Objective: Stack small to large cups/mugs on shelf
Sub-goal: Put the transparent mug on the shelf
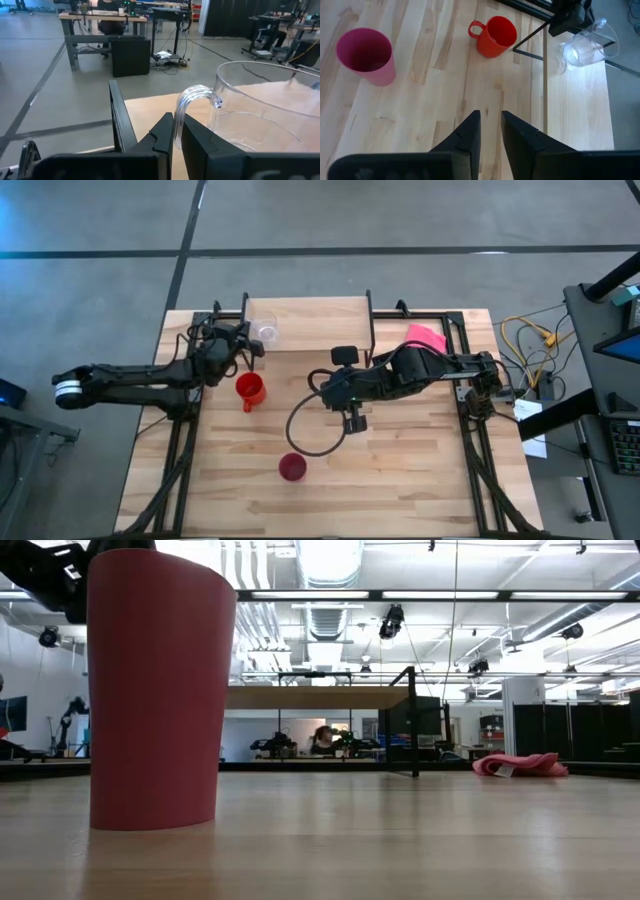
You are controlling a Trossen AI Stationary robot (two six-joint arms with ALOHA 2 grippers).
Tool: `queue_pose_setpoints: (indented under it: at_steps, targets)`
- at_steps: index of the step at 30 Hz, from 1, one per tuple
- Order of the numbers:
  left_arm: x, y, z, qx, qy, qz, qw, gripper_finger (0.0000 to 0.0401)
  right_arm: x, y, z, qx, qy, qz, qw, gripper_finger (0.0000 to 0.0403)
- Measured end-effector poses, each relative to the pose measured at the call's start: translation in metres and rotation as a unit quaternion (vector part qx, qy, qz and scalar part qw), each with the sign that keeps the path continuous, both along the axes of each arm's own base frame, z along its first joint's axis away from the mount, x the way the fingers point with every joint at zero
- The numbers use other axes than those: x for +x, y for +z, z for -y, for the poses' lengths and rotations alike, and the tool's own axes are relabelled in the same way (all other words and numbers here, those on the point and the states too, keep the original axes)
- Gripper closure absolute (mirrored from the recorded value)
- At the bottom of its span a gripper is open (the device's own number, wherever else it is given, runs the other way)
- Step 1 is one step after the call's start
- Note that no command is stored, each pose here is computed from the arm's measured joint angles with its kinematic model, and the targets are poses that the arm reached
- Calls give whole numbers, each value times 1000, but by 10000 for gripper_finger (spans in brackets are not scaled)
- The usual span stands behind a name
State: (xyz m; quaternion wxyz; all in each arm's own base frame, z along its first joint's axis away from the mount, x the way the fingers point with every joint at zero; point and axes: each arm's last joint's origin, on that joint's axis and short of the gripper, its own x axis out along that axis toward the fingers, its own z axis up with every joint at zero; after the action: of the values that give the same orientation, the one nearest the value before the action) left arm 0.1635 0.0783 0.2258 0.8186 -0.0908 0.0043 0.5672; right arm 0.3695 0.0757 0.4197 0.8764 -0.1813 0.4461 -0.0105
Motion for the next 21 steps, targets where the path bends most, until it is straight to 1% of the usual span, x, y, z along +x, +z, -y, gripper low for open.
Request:
queue_pose_setpoints:
  at_steps: [6, 11, 17, 21]
  targets:
    - [5, -7, -2, -8, 1, -17, 1000, 390, 0, 0, 0, -1, 1, 0, 1000, 328]
    - [11, -10, -4, -23, 7, 7, 1000, 389, 0, 0, 0, -1, 1, 0, 1000, 334]
    - [15, -8, -6, -14, 4, 28, 1000, 354, 0, 0, 0, -1, 1, 0, 1000, 331]
    - [15, -8, -6, -3, -3, 8, 1000, 329, 0, 0, 0, -1, 1, 0, 1000, 328]
